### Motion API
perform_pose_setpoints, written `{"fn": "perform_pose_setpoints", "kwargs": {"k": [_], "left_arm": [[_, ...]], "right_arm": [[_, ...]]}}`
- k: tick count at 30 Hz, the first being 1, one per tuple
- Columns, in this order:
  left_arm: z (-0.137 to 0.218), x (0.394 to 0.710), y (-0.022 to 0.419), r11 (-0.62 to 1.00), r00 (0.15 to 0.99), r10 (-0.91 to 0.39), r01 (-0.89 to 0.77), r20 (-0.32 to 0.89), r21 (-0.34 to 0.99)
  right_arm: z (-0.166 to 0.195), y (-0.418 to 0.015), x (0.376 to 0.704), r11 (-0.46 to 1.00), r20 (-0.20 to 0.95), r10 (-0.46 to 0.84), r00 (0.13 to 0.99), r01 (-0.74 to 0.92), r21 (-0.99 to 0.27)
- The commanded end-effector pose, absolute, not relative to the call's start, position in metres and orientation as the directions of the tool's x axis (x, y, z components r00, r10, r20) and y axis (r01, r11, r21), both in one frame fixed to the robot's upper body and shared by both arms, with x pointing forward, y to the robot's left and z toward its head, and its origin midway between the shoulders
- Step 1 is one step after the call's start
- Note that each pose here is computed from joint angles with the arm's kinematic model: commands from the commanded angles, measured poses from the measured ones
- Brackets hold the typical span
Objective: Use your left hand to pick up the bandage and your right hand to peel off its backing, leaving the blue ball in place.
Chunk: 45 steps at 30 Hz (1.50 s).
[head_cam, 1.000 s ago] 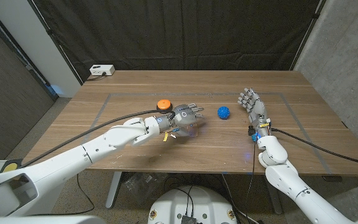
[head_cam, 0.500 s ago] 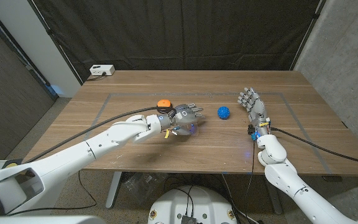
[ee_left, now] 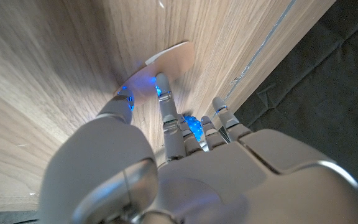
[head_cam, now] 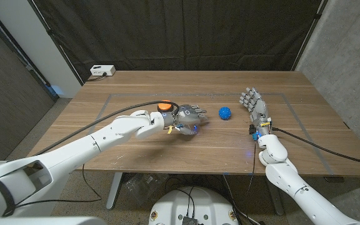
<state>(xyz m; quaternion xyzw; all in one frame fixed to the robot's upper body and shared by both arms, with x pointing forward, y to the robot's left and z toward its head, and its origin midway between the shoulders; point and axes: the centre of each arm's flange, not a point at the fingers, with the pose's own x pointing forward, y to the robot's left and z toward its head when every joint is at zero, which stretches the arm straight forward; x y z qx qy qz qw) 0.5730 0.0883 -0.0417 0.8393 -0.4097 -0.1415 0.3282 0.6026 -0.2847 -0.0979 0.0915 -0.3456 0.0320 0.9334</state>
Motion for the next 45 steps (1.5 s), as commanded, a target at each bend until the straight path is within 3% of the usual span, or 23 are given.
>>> {"fn": "perform_pose_setpoints", "kwargs": {"k": [1, 17, 32, 45], "left_arm": [[-0.049, 0.581, 0.091, -0.476, 0.634, -0.773, -0.587, 0.007, 0.655], [-0.051, 0.576, 0.097, -0.414, 0.603, -0.794, -0.63, 0.079, 0.657], [-0.04, 0.566, 0.11, -0.071, 0.477, -0.796, -0.686, 0.374, 0.724], [-0.017, 0.566, 0.113, 0.196, 0.483, -0.73, -0.53, 0.484, 0.825]], "right_arm": [[-0.096, -0.287, 0.604, 0.982, 0.653, -0.016, 0.758, -0.11, 0.151], [-0.095, -0.286, 0.603, 0.984, 0.651, -0.011, 0.759, -0.109, 0.144], [-0.099, -0.285, 0.599, 0.983, 0.649, -0.012, 0.76, -0.111, 0.149], [-0.099, -0.285, 0.596, 0.982, 0.652, -0.009, 0.758, -0.116, 0.149]]}}
